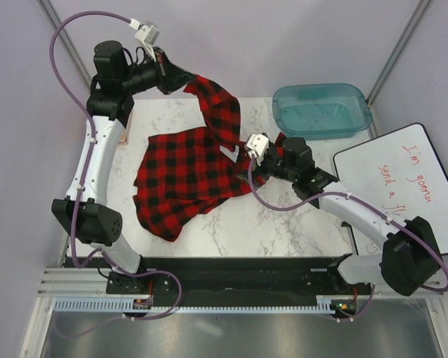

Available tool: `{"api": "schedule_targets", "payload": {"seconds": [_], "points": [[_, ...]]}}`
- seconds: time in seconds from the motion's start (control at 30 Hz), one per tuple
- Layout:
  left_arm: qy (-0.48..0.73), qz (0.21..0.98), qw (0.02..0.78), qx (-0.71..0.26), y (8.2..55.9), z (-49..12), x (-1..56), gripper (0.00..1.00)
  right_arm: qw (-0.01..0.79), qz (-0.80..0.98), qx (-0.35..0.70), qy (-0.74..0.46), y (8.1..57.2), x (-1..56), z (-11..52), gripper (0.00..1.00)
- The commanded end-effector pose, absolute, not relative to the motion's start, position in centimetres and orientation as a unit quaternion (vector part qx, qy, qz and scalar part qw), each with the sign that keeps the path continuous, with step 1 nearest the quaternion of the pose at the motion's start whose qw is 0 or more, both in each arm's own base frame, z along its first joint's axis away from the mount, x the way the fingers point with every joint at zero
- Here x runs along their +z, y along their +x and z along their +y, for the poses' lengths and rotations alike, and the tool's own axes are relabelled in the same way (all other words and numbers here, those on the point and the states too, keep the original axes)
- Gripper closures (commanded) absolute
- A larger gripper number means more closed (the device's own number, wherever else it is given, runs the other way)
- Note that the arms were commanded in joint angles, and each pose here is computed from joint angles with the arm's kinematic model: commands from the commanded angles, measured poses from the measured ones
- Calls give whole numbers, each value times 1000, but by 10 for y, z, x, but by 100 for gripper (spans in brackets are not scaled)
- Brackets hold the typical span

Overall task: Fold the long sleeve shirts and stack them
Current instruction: Flatten the shirt out

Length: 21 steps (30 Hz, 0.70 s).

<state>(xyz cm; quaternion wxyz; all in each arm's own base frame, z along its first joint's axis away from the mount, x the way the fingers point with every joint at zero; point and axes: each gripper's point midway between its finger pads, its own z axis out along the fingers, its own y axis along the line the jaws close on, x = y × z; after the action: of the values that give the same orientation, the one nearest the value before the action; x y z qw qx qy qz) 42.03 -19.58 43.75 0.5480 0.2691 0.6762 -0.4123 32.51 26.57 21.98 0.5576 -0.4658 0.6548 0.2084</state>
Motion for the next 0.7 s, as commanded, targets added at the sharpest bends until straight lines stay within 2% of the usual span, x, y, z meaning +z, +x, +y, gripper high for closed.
{"api": "schedule_targets", "payload": {"seconds": [0.0, 0.3, 0.4, 0.5, 0.53, 0.67], "points": [[206, 627, 625, -417, 422, -188, 504, 98, 616, 615, 202, -449, 342, 231, 283, 2], [186, 570, 687, -411, 416, -174, 554, 98, 637, 635, 180, -399, 395, 209, 298, 5], [163, 558, 699, -416, 420, -164, 566, 98, 647, 643, 156, -380, 414, 203, 292, 10], [165, 552, 698, -424, 416, -158, 572, 98, 664, 651, 131, -343, 438, 209, 280, 27], [168, 556, 695, -424, 415, -156, 569, 98, 670, 652, 124, -333, 445, 214, 275, 38], [166, 570, 691, -412, 413, -147, 555, 98, 687, 651, 119, -300, 469, 244, 254, 59]]}}
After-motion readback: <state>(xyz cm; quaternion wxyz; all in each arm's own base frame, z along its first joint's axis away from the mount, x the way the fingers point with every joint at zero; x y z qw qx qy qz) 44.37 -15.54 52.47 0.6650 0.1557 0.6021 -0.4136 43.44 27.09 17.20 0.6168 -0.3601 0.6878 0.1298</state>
